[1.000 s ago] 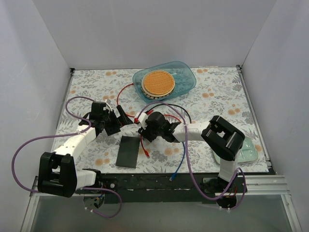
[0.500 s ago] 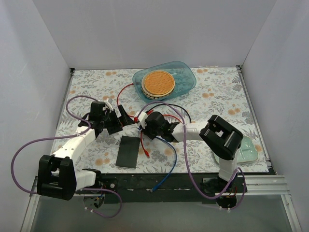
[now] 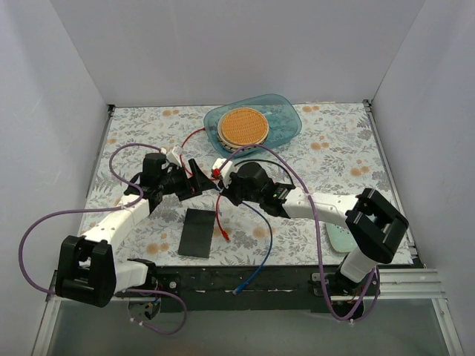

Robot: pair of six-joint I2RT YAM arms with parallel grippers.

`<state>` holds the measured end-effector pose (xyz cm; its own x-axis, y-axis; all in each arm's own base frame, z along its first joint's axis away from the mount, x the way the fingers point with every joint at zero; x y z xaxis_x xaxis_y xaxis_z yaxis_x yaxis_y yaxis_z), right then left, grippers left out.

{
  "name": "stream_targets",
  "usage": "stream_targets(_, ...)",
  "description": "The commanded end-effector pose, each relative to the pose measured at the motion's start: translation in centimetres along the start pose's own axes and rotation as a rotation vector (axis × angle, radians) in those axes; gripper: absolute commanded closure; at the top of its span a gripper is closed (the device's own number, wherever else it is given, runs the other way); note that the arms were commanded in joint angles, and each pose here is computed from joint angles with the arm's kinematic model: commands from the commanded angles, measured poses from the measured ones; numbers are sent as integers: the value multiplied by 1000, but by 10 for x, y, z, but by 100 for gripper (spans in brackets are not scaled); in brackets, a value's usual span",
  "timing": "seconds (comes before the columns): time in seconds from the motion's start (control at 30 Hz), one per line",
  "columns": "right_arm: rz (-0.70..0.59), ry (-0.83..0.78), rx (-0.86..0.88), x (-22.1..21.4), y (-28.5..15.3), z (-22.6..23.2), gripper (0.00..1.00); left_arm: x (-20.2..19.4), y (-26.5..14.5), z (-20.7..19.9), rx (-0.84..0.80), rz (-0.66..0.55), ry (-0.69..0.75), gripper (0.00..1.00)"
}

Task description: Insert the plug into the switch port

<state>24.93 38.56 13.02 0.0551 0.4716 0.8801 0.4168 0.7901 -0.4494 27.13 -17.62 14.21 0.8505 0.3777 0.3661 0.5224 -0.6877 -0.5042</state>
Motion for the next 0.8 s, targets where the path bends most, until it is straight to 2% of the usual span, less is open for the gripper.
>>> stream_targets(0.0,-2,18,20,1,-6,3,99,0,8,-22,-65,12,39,20)
stream_targets(0.13,4,21,20,-1,-8,3,99,-3,15,-25,-59,20,35,26)
stream_targets(0.37,-10,25,37,3,-14,6,99,-3,22,-25,-51,17,23,44)
stream_targets(0.47,-19,23,41,6,-17,7,99,-4,24,-25,-48,19,22,59)
stream_targets(0.5,-18,23,43,5,-18,8,99,-4,24,-25,-48,19,22,72)
stream_targets(0.6,-23,26,47,7,-20,8,99,-3,23,-28,-57,16,22,89)
stream_targets(0.7,-53,19,39,12,-26,7,99,-4,22,-30,-62,17,14,92)
stream_targets(0.73,-53,19,39,10,-27,8,97,-5,21,-31,-66,17,14,94)
stream_targets(0.77,-57,17,36,10,-28,7,86,-4,21,-32,-69,15,10,94)
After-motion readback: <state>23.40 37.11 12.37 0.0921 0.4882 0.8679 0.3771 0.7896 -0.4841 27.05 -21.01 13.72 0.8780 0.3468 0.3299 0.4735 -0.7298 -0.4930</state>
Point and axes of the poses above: each gripper's point midway between its finger pads, its own y axis out along the fingers, its own z axis along the line the jaws close on, x = y × z, the point moved 1 cm from there along -y, back along the fingers, and after that the axes turned 4 degrees about -y, right-handed, at the moved point
